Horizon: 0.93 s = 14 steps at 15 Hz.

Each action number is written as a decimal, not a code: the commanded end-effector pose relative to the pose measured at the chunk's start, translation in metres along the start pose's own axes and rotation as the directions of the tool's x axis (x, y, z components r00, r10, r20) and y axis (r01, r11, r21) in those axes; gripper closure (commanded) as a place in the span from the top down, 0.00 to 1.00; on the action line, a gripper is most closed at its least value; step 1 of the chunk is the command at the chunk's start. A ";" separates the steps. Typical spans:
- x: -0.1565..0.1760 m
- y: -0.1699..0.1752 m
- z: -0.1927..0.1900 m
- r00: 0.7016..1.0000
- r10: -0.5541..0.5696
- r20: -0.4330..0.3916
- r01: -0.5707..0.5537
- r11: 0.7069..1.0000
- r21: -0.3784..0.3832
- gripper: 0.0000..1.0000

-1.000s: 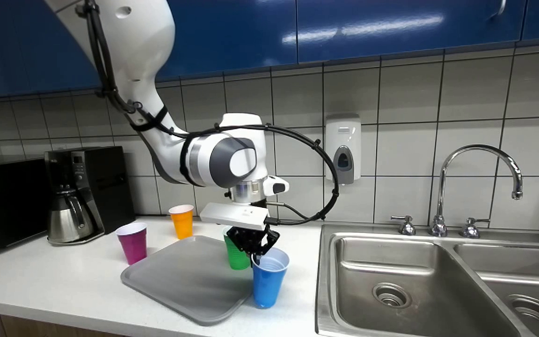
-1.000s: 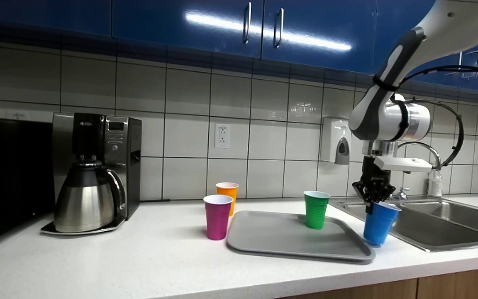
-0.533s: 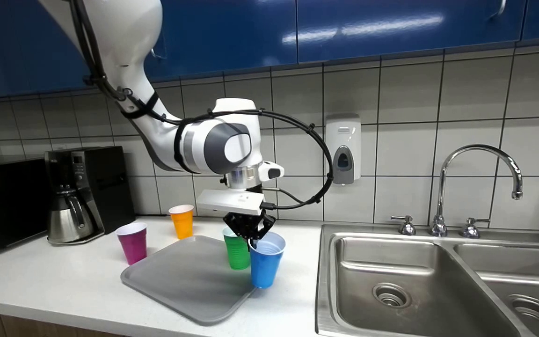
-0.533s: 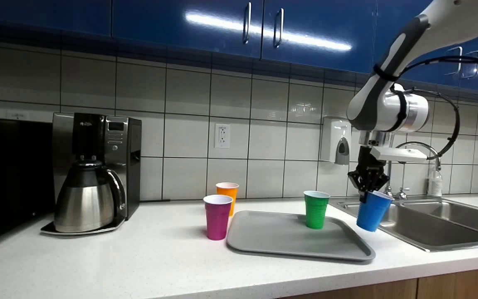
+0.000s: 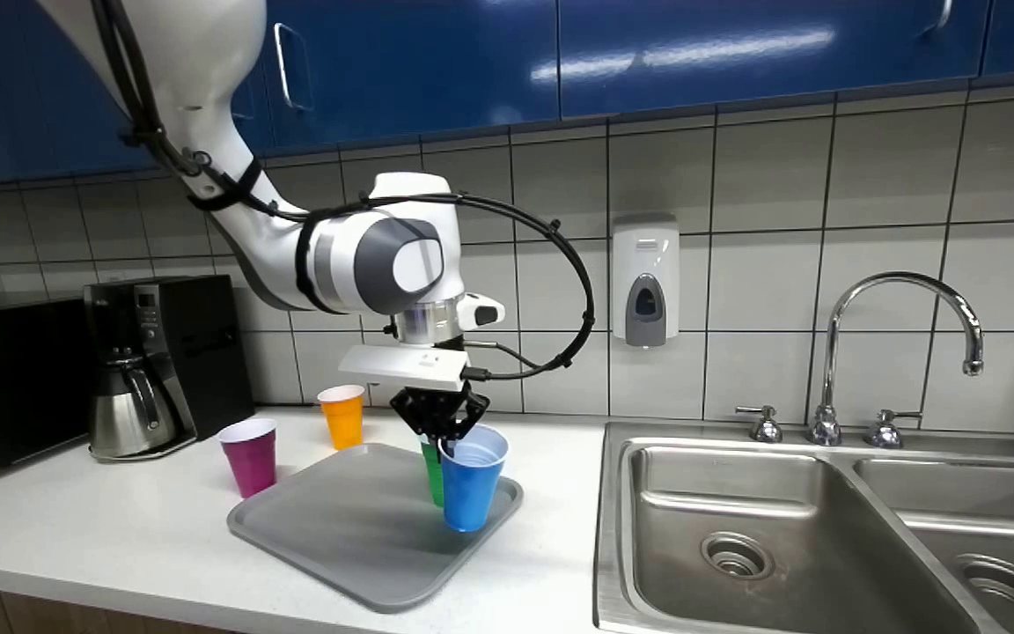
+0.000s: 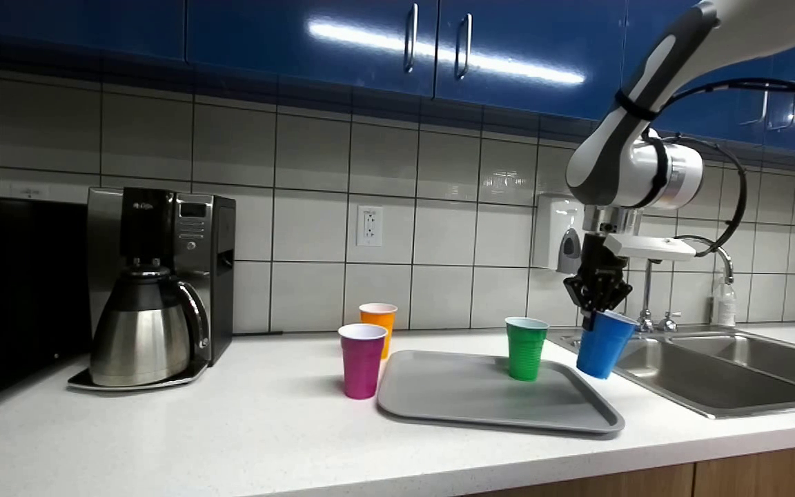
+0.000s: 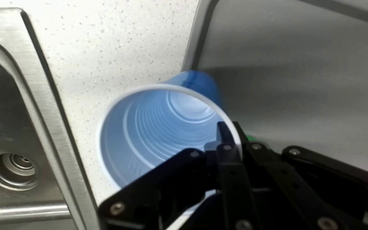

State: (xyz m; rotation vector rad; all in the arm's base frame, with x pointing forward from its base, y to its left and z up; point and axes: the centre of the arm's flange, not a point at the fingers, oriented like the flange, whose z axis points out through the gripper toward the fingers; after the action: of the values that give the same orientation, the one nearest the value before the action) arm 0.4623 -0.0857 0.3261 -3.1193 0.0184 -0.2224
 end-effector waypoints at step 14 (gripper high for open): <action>-0.027 -0.056 0.016 0.978 -0.204 0.050 0.207 0.977 -0.052 0.01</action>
State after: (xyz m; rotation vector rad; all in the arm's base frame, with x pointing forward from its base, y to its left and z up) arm 0.4494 -0.0363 0.3043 -3.1599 -0.2580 -0.1309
